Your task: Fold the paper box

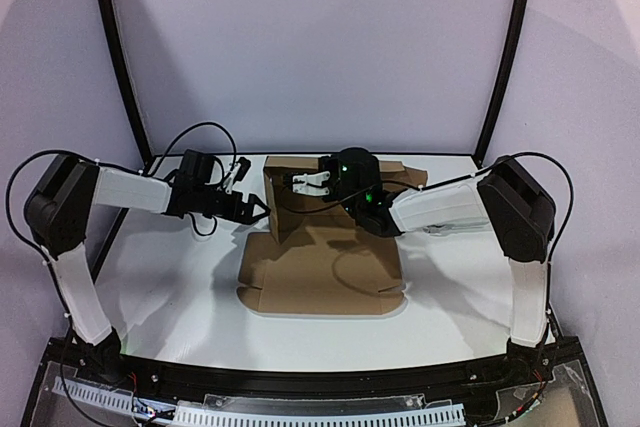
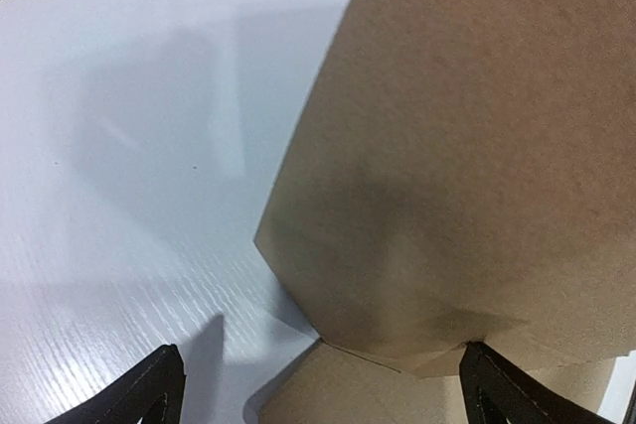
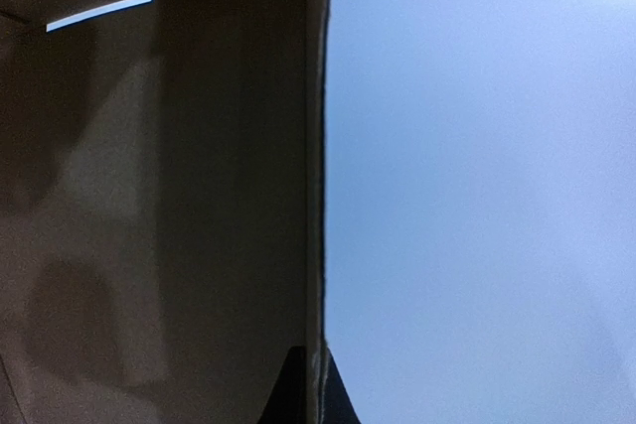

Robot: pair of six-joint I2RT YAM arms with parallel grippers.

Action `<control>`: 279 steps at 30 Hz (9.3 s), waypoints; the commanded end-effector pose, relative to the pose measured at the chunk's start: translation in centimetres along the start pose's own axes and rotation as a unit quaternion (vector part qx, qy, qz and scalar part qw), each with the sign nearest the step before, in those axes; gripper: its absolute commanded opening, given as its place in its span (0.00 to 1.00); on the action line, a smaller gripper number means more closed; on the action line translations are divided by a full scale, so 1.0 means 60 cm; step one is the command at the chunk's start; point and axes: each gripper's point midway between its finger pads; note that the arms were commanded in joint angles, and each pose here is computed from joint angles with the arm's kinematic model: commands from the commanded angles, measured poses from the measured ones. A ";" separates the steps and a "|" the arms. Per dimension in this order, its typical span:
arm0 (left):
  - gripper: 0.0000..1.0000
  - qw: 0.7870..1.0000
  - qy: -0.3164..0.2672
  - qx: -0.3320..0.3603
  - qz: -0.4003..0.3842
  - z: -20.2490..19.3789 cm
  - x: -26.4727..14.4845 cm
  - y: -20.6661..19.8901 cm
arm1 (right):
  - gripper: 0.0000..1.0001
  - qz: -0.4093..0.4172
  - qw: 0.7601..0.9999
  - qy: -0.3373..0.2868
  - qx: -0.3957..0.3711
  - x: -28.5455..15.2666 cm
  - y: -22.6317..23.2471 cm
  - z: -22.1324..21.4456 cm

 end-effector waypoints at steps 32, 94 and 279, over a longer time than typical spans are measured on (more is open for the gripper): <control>0.95 0.987 -0.151 0.027 0.051 0.111 0.029 0.008 | 0.00 0.161 0.984 -0.013 -0.070 -0.043 0.178 0.007; 0.01 0.927 -0.218 -0.086 0.292 0.102 0.023 0.024 | 0.04 0.147 0.988 -0.033 -0.021 -0.096 0.112 0.024; 0.76 0.972 -0.152 -0.143 0.109 0.101 -0.130 -0.162 | 0.00 0.265 0.651 -0.232 0.672 -0.512 -0.205 -0.148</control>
Point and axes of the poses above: each gripper's point midway between its finger pads, its own x axis out along the fingers, its own y axis along the line the jaws close on, z = x × y, and after that the axes turned 3 degrees about -x, right-handed
